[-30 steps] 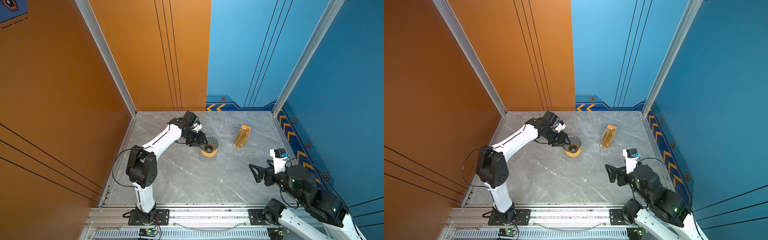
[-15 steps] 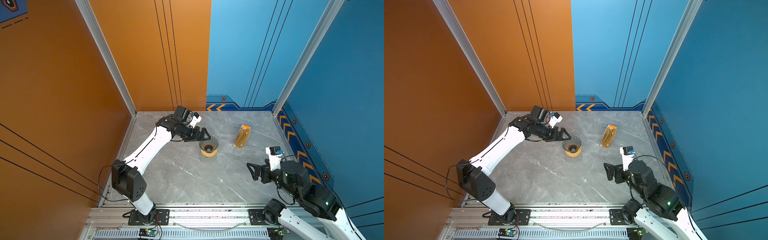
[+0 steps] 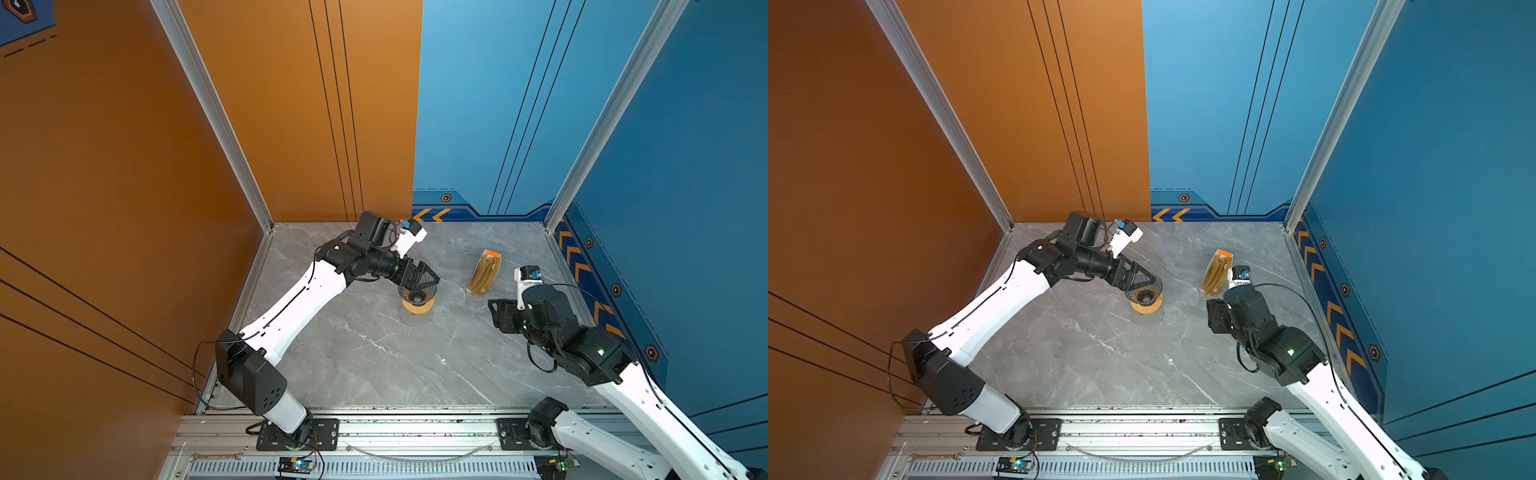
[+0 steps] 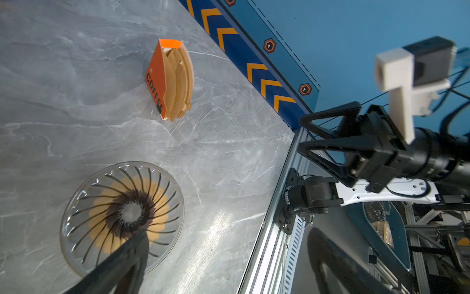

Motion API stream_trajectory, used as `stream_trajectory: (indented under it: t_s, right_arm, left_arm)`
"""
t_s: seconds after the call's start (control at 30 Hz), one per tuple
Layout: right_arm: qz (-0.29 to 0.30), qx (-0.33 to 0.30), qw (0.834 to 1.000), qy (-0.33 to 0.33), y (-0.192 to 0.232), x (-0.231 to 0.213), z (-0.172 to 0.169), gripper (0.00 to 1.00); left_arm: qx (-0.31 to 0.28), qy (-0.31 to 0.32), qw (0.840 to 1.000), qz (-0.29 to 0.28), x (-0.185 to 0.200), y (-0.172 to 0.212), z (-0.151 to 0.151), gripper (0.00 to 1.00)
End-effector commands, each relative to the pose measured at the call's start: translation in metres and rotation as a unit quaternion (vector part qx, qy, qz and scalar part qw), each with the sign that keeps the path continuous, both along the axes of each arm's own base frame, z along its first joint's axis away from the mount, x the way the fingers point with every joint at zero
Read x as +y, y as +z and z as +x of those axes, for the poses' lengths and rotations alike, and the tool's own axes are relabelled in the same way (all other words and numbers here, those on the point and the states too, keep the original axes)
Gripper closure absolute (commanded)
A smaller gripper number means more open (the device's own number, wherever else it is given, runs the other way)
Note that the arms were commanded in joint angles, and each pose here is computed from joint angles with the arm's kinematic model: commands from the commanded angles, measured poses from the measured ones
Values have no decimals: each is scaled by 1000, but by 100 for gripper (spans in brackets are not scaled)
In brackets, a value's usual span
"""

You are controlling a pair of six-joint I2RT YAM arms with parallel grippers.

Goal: Place the coffee filter in the dripper

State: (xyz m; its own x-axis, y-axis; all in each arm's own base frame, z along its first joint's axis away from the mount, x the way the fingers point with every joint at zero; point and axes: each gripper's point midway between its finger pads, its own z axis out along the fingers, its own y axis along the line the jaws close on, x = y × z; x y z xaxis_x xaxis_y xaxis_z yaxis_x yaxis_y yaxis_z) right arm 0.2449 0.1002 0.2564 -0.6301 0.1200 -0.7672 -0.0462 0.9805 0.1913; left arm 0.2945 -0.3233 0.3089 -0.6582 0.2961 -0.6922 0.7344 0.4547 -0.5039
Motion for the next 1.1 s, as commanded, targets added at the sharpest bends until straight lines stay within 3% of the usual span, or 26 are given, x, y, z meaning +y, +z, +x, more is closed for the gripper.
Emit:
stream_trajectory:
  t_s: [0.0,0.17,0.37,0.63,1.07]
  right_arm:
    - [19,-5,1000,-14,13,0,19,51]
    - [7,22,1000,-10,-5,-9,49,70]
    - [23,35,999,7,-25,-10,87,75]
    - [29,52,998,-23,-29,-29,131,76]
    - [25,108,992,-53,-76,-43,196,83]
  left_arm:
    - [-55,-22,997,-47,-9,30,-8,2]
    - [-62,-37,994,-87,-11,27,-17,2]
    - [-47,-50,992,-105,-9,35,-34,2]
    - [-39,-48,990,-128,-8,43,-44,2]
    - [-55,-37,992,-110,-6,43,-47,2]
